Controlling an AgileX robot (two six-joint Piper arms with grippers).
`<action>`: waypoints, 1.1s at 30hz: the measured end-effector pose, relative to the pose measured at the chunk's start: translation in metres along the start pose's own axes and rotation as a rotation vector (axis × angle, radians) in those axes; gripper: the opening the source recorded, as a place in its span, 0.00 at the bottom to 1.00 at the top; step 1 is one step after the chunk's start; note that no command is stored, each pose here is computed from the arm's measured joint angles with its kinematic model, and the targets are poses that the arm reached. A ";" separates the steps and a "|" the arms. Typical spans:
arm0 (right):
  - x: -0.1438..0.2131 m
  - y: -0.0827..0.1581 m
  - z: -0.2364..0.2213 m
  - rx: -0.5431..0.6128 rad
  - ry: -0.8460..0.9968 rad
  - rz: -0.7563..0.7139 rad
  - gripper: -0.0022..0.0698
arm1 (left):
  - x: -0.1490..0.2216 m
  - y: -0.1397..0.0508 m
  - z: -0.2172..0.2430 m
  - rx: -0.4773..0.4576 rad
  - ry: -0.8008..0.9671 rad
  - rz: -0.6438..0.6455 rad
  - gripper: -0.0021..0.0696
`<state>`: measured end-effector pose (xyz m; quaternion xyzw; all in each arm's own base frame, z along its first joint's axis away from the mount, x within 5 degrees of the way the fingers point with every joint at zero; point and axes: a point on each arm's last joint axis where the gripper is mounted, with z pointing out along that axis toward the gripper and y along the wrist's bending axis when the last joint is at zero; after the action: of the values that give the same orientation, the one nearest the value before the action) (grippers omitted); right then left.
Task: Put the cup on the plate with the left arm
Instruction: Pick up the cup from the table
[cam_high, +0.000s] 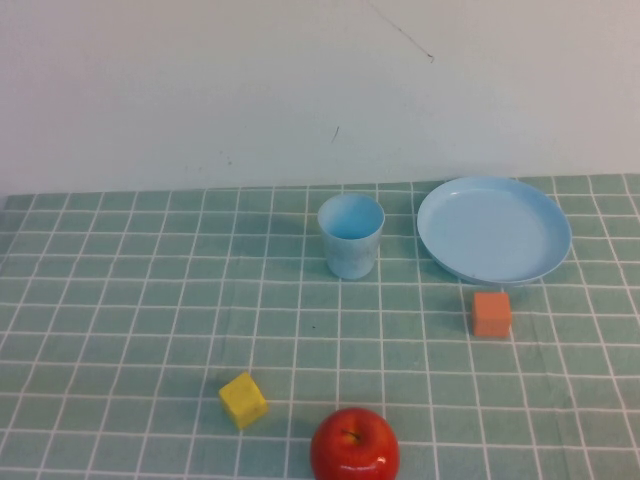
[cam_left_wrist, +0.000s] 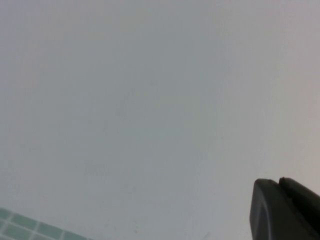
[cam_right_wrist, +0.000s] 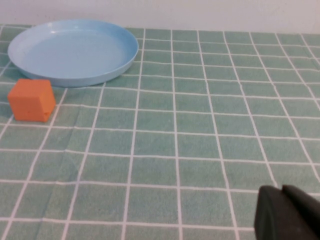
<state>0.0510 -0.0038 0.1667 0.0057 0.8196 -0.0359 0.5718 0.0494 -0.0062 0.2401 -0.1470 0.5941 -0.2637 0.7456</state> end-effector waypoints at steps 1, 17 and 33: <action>0.000 0.000 0.000 0.000 0.000 0.000 0.03 | -0.007 -0.003 0.000 -0.007 -0.005 0.030 0.03; 0.000 0.000 0.000 0.000 0.000 0.000 0.03 | -0.072 -0.031 0.020 -0.226 0.126 0.363 0.03; 0.000 0.000 0.000 0.000 0.000 0.000 0.03 | -0.020 -0.030 0.036 -0.242 0.595 -0.165 0.03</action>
<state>0.0510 -0.0038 0.1667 0.0057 0.8196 -0.0359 0.5718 0.0743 -0.0227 0.2815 -0.1986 0.7989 -0.2819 0.4928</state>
